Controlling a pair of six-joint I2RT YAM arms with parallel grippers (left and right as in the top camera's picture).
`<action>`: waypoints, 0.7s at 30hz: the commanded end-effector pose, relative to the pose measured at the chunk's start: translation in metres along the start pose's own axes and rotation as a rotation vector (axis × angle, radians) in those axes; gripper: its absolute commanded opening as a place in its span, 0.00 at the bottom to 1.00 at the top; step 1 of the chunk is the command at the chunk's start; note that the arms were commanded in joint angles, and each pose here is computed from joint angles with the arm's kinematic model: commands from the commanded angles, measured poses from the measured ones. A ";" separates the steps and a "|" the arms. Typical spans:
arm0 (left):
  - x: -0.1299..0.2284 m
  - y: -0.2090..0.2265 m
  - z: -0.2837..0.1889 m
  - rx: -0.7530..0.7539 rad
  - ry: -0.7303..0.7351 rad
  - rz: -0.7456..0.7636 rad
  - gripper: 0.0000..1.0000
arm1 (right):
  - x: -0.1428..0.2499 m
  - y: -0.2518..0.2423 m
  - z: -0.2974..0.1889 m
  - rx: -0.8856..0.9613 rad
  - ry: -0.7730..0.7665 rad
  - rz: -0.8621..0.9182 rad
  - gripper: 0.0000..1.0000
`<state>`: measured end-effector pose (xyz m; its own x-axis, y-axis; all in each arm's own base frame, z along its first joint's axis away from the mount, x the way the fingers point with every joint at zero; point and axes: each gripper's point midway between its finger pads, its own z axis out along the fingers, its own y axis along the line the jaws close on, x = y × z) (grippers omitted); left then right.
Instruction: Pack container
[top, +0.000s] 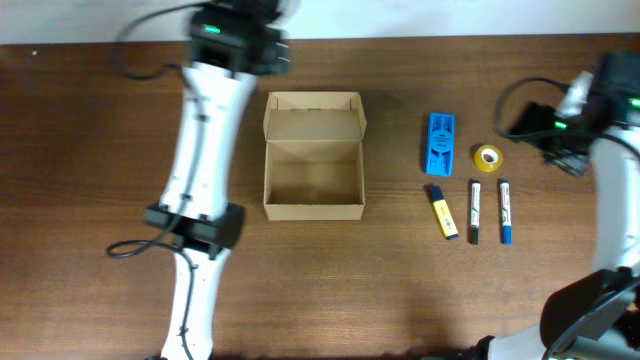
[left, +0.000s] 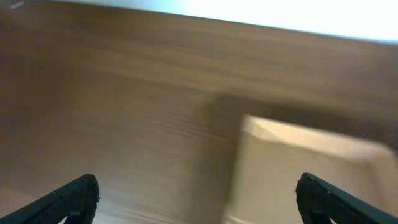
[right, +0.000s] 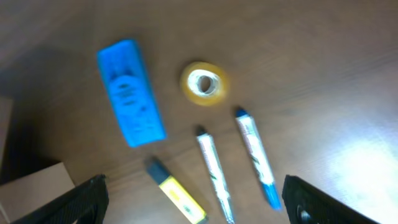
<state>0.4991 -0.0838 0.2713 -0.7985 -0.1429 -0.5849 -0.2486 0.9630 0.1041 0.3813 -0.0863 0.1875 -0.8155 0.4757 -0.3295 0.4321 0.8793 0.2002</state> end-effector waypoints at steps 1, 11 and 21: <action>-0.014 0.041 -0.006 0.022 0.000 -0.076 1.00 | -0.002 0.032 0.003 0.037 -0.043 -0.073 0.90; -0.023 0.112 0.017 -0.048 0.034 -0.201 1.00 | 0.028 0.071 0.085 0.067 0.121 -0.178 0.90; -0.024 0.127 0.020 -0.066 0.036 -0.226 1.00 | 0.020 0.084 0.134 0.050 0.238 -0.283 0.87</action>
<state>0.5038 0.0471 0.2666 -0.7459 -0.3742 -0.5510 -0.4705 0.8815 0.0383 0.4351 -0.0061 0.0618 -0.9618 0.2565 -0.0961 0.2506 0.9656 0.0695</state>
